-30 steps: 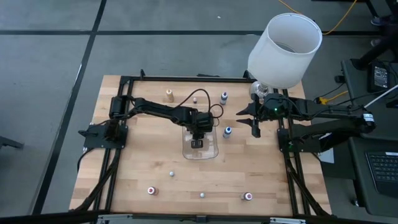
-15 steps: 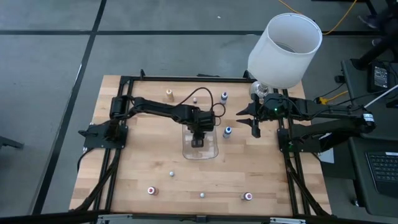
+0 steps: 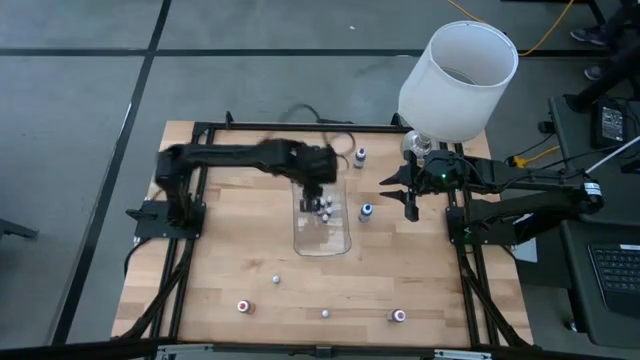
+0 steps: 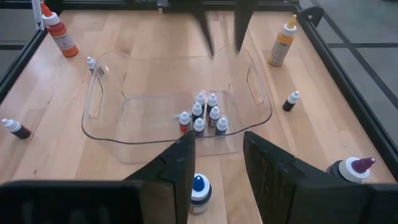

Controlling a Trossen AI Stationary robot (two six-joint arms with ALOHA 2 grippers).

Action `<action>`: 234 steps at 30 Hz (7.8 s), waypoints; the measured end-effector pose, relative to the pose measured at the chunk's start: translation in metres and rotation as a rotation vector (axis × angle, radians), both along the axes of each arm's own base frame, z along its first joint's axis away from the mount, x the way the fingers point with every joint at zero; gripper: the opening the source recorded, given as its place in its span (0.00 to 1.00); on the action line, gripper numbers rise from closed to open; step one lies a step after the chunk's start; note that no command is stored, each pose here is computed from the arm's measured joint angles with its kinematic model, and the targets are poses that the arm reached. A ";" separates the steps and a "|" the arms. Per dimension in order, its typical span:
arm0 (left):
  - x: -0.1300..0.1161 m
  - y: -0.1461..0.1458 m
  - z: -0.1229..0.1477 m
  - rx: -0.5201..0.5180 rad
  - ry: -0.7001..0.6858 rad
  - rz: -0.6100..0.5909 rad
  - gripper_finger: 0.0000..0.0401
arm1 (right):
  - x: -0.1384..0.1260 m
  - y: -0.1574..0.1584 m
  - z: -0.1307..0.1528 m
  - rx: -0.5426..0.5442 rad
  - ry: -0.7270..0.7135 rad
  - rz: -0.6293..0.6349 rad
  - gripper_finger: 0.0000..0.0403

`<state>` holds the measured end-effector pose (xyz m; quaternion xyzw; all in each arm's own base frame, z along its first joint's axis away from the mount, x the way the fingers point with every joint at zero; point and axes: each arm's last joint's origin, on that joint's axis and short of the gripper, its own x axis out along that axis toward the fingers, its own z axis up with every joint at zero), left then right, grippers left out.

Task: Pick & Place food coloring
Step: Put the small blue food coloring into the transparent bin

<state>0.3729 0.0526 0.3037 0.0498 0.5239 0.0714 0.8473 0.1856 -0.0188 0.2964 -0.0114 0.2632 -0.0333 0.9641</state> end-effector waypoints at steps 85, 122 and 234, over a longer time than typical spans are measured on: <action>-0.188 -0.026 0.010 -0.001 -0.571 0.004 0.30 | 0.000 0.000 0.000 0.000 0.001 0.000 0.34; -0.191 -0.058 0.001 -0.153 -0.479 0.030 0.27 | 0.000 0.000 0.000 0.001 0.001 0.000 0.34; -0.101 -0.220 -0.135 -0.383 0.068 0.360 0.14 | 0.000 0.000 0.000 0.000 0.001 0.000 0.34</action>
